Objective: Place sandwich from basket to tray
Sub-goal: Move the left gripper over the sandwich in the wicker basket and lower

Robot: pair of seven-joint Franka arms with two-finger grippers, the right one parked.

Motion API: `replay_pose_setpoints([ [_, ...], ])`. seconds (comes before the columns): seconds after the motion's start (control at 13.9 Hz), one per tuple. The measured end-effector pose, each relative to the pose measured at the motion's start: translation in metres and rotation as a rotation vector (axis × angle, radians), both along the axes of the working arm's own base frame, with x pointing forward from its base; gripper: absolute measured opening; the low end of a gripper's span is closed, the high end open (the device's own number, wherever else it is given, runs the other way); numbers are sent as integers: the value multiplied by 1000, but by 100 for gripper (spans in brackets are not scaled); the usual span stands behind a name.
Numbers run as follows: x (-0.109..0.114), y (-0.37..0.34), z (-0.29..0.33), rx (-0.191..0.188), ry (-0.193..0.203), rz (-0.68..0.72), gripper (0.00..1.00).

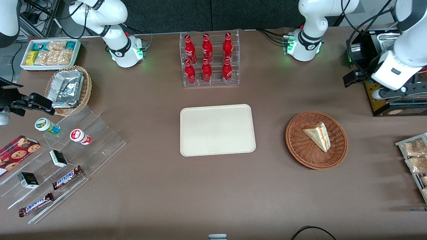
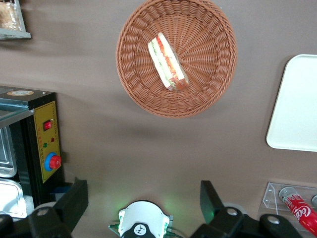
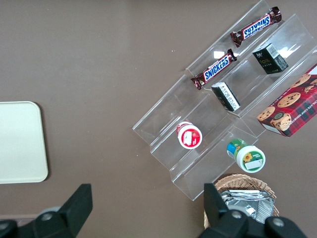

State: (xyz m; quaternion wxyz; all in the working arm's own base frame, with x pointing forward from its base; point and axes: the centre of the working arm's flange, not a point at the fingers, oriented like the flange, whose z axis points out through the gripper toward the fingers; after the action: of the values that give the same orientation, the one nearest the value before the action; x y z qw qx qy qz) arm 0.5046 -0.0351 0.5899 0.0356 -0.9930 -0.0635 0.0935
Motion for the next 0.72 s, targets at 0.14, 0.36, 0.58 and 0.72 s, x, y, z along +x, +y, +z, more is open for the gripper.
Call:
replay_pose_setpoints([
  [0.14,-1,6,2,-4,-2,9,100],
  [0.36,1,3,-3,-11,-6,4,100],
  [0.58,12,0,-43,-32,-35,1,100],
  [0.72,18,6,-92,-37,-69,12,100],
])
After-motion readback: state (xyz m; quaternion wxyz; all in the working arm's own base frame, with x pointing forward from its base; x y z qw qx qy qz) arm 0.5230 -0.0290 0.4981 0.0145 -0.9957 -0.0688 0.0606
